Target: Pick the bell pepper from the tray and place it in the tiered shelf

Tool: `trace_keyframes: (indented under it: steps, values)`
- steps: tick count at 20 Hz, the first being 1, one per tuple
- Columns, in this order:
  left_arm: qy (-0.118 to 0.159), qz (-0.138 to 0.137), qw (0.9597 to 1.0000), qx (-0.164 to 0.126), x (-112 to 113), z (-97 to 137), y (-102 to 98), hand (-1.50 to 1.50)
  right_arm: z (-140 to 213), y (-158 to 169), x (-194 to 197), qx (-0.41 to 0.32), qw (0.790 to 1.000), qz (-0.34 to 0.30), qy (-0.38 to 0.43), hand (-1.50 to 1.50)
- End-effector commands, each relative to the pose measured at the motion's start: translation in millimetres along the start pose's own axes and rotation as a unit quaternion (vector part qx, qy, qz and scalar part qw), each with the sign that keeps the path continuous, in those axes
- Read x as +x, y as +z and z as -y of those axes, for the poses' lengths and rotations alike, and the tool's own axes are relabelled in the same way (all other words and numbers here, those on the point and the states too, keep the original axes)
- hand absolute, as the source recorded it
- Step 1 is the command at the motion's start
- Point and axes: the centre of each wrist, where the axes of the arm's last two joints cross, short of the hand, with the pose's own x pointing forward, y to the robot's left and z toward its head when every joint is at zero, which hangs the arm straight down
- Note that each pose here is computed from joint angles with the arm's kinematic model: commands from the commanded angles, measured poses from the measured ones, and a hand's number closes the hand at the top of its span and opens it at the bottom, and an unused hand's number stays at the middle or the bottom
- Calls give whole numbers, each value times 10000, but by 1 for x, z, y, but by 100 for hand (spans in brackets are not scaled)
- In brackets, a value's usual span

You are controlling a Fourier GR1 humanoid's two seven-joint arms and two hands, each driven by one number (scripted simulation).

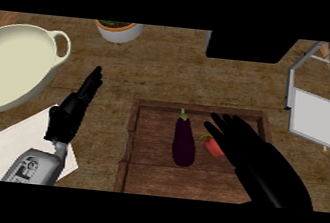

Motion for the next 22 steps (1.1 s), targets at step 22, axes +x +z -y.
trace_keyframes:
  steps: [22]
  values:
    - [-32, 54, 10000, 66, 4, -6, -7, 0, -50, -41, -22, 238, 9980, -411, 426, -150]
